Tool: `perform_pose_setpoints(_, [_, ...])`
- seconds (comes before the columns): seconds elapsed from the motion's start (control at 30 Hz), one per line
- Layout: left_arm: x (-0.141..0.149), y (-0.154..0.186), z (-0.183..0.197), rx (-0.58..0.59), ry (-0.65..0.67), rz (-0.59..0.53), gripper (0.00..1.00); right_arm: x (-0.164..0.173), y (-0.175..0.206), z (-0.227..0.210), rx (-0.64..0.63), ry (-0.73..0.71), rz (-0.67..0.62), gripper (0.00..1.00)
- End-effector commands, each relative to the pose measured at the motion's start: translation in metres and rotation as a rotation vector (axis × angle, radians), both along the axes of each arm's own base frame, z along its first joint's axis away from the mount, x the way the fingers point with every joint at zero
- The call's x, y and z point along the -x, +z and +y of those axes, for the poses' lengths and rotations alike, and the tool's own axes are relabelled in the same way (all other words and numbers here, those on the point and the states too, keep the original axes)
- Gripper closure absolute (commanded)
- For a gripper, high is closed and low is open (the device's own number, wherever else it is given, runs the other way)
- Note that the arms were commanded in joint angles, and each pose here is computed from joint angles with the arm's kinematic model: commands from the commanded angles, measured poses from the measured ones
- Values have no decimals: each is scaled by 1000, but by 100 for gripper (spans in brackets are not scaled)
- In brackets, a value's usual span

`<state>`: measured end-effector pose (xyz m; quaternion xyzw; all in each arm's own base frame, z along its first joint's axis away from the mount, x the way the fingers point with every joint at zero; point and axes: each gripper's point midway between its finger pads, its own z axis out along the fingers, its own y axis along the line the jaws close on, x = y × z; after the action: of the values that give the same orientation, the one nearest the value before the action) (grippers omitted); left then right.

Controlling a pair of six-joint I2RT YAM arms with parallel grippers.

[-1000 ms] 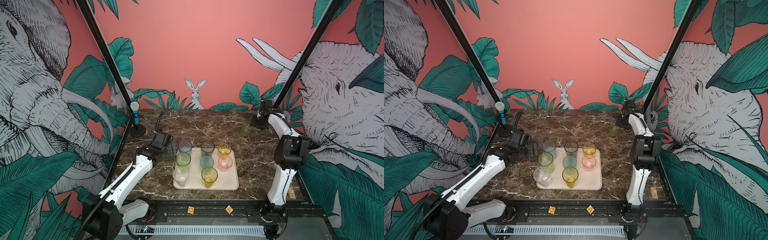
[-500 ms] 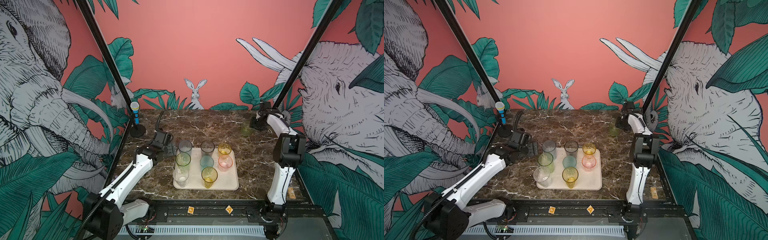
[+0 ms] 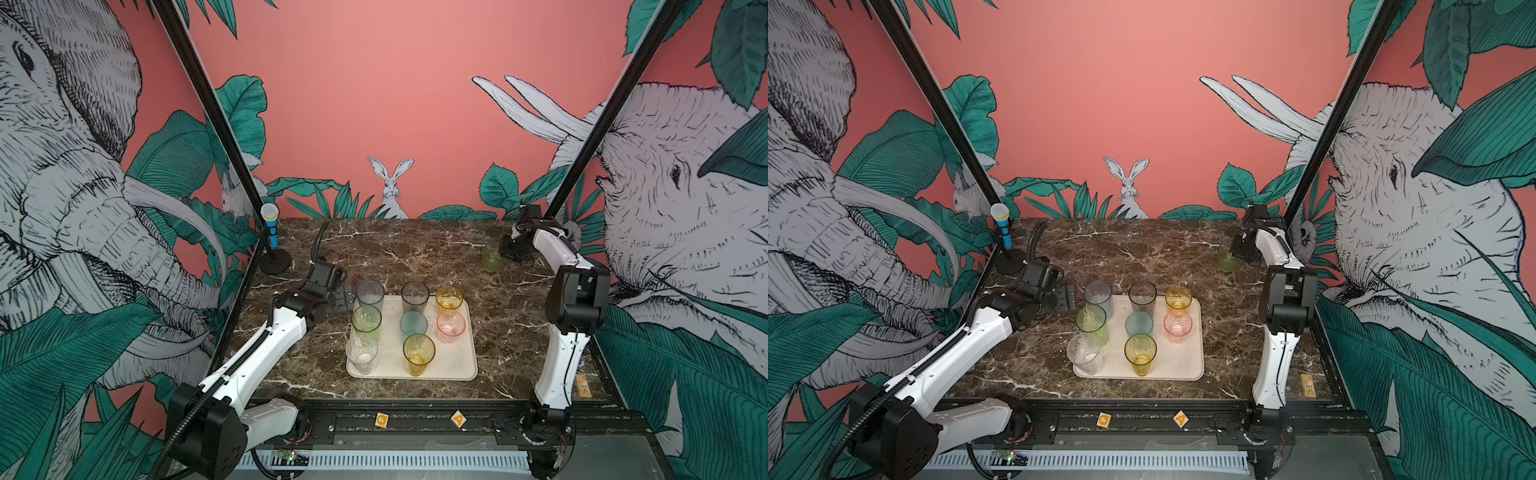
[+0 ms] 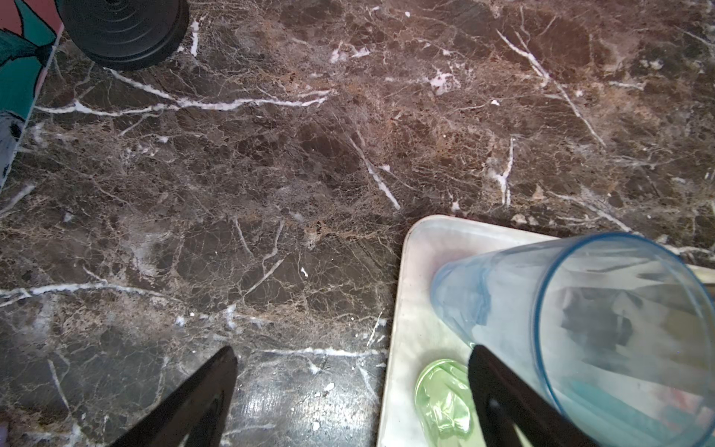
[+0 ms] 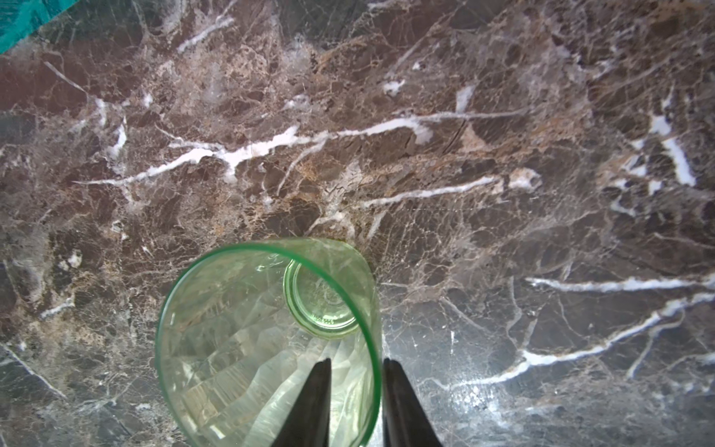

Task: Place the glasses into the tray
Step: Pick up the glass from the top-right of the table.

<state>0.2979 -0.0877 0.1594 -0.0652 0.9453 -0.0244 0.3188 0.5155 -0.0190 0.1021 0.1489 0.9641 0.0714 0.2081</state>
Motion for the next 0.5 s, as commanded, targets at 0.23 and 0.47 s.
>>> perform_pose_setpoints(0.23, [-4, 6, 3, -8, 12, -17, 6, -2, -2, -2, -4, 1, 6, 89])
perform_pose_setpoints(0.47, [-2, 8, 4, -9, 11, -21, 6, 0, 5, -3, 4, 3, 3, 97])
